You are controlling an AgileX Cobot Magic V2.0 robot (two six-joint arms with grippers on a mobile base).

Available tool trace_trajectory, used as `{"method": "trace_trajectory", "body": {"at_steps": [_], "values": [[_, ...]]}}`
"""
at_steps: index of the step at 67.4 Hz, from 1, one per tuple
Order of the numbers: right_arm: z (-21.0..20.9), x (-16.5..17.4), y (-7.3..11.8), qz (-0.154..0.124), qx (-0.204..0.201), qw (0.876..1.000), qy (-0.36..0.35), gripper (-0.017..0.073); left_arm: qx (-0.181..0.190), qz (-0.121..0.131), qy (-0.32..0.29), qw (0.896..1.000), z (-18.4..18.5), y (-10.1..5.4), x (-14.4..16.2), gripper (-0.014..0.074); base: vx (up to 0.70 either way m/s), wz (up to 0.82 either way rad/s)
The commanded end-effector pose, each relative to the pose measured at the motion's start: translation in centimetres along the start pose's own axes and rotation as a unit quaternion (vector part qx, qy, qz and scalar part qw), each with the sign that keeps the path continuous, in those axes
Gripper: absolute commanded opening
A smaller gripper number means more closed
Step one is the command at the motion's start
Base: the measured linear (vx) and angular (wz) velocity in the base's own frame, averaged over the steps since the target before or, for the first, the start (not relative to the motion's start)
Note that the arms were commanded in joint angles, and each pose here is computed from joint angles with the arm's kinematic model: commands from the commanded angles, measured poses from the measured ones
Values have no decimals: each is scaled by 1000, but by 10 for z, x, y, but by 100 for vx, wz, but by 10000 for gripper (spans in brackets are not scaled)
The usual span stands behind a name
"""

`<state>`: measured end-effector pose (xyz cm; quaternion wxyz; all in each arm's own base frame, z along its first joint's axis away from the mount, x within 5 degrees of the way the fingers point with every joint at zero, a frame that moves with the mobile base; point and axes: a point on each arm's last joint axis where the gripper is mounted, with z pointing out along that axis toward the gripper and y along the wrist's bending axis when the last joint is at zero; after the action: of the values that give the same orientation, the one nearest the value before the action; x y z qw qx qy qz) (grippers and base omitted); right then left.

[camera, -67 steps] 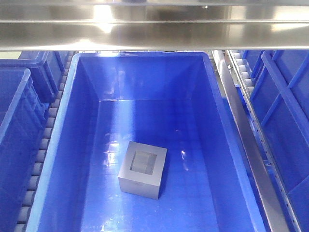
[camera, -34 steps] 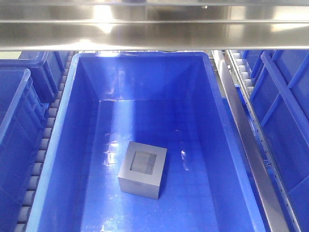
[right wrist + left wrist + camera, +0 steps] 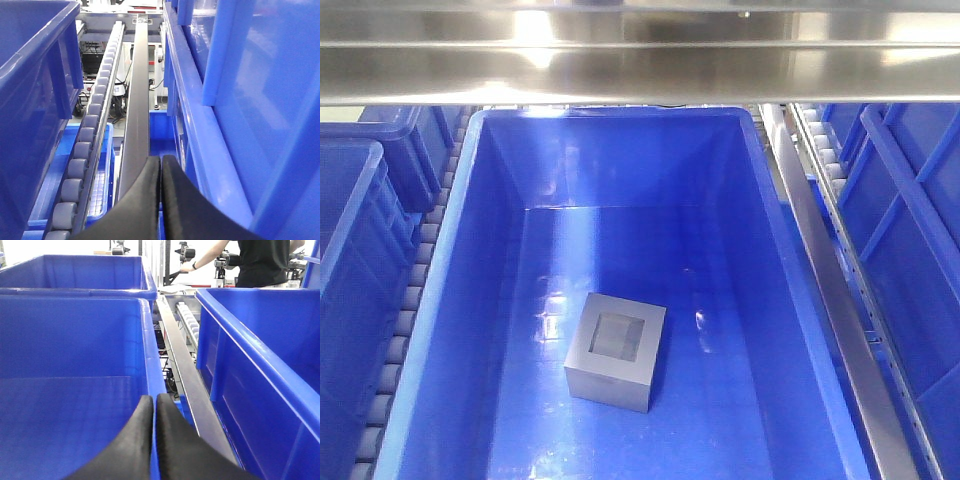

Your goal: Sort gray base to blue bin

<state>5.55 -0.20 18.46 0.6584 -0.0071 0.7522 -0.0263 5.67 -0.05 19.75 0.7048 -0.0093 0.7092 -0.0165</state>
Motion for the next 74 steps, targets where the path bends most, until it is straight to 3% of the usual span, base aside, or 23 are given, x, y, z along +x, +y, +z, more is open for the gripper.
{"method": "trace_trajectory", "body": {"at_steps": [1,74], "values": [[0,-6,0,-7,5,999,-41,-5,2,-4,-48,999,-2,-1,-11,-7,0,0],[0,-6,0,-7,5,999,-40,-5,2,-4,-48,999,-2,-1,-11,-7,0,0]]}}
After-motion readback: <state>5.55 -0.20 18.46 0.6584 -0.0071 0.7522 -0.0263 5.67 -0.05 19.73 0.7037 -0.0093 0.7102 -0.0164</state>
